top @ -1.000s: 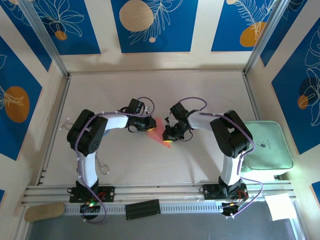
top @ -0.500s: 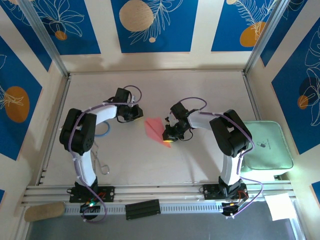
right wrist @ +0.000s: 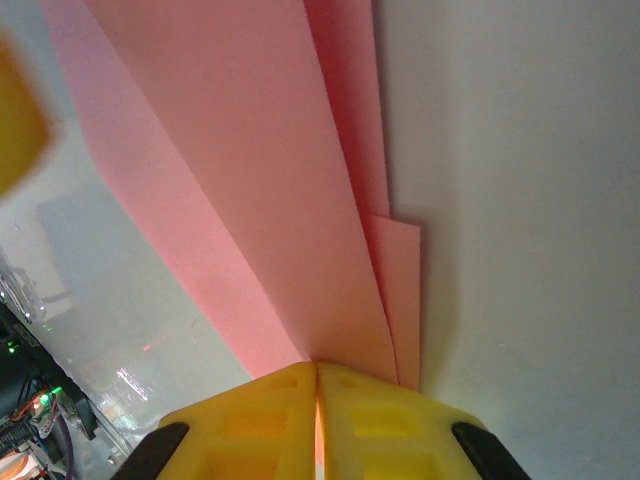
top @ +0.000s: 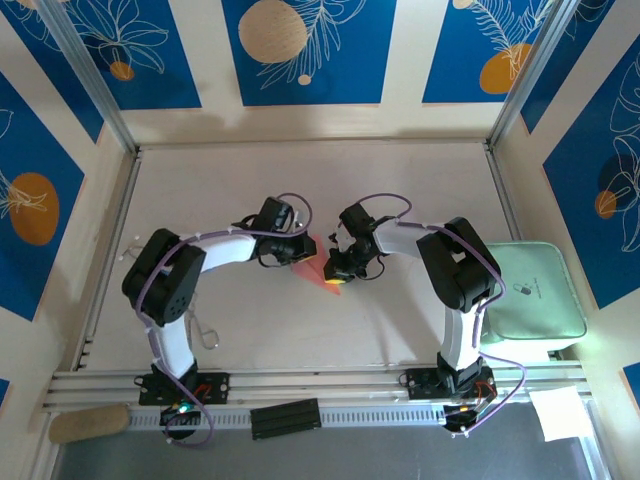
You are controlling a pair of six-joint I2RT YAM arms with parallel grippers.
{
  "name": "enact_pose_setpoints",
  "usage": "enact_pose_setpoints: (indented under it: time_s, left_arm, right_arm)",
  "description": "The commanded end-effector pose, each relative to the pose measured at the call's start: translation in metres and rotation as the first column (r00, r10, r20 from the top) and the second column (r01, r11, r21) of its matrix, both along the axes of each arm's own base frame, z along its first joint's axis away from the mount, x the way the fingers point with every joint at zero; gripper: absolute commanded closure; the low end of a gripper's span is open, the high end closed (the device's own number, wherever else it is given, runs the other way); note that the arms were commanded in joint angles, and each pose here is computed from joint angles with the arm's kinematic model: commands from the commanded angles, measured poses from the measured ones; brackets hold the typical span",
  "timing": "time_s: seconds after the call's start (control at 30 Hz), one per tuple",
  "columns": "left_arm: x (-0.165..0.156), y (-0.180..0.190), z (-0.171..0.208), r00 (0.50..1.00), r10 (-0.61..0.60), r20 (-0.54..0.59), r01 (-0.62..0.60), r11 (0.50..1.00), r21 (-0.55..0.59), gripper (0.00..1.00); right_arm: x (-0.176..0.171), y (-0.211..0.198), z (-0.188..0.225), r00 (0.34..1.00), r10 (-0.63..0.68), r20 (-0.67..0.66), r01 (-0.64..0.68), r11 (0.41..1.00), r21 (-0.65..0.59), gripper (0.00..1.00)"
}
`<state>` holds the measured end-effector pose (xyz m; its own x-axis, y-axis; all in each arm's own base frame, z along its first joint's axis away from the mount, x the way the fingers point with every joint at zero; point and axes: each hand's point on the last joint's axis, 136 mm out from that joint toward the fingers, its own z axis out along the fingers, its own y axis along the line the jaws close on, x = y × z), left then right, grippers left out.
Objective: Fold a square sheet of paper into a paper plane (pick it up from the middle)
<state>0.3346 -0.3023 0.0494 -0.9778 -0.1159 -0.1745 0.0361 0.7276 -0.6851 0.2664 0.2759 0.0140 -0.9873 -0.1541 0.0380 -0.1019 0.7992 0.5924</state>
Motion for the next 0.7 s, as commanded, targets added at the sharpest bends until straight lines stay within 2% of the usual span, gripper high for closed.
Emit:
enact_pose_setpoints:
  time_s: [0.0,0.43,0.67]
  left_arm:
    - [-0.001,-0.012,-0.005,1.0,-0.002,-0.024,0.001,0.999,-0.037,0.89]
    - [-0.011,0.006,-0.05,0.989,0.06,-0.135,-0.043,0.992,0.122,0.94]
    - [-0.015,0.013,-0.061,0.983,0.081,-0.164,-0.054,0.985,0.161,0.95]
  right_arm:
    - [-0.012,-0.009,-0.009,1.0,0.003,-0.027,-0.004,0.999,-0.046,0.88]
    - [-0.006,-0.011,0.02,0.997,-0.065,0.039,0.065,0.998,0.005,0.87]
    - [0.003,-0.002,0.012,0.996,-0.086,0.009,0.086,0.996,-0.023,0.87]
